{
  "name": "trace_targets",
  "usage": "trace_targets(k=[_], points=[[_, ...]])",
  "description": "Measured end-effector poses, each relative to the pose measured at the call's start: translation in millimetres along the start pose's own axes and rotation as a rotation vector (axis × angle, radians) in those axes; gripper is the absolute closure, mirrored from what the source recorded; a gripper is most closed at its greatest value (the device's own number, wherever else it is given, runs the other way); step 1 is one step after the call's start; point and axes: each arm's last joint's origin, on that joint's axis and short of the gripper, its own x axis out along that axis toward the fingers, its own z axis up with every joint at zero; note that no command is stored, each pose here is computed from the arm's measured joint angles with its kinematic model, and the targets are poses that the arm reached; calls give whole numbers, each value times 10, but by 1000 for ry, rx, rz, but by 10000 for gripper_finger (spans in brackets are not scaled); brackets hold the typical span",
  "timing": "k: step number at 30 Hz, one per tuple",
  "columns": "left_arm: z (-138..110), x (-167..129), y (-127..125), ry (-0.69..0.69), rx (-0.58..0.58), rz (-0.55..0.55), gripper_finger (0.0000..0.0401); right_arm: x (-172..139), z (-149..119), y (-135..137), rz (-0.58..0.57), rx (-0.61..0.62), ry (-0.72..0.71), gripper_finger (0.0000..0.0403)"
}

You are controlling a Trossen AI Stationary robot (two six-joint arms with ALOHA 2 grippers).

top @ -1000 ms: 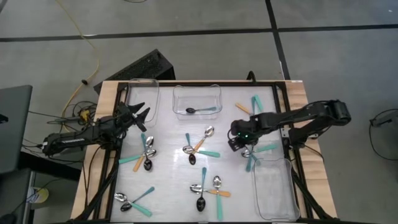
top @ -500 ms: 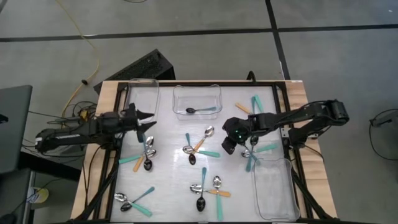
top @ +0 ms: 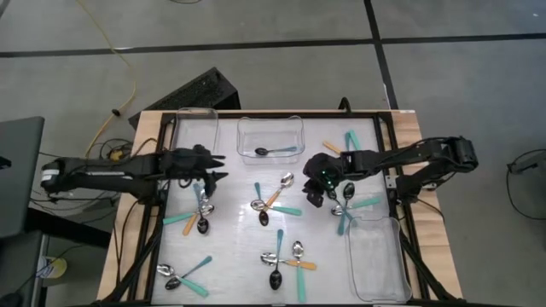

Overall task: Sort silverware by color (type)
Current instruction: Put the yellow spoon into the top left transparent bin

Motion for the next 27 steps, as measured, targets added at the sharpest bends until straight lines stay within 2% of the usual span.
trace_targets(k=[9,12,20,27], points=[[109,539,-338,-162,-5,-129,218,2,-134,72,12,-114,111,276],[141,739,-448,-173,2,-147,218,-1,-206,123,11,-139,161,276],[380,1361,-785,-27,125,-106,218,-13,-402,373,47,-204,245,276],[388,1825,-934,188,174,-29,218,-20,-472,486,42,-232,244,276]])
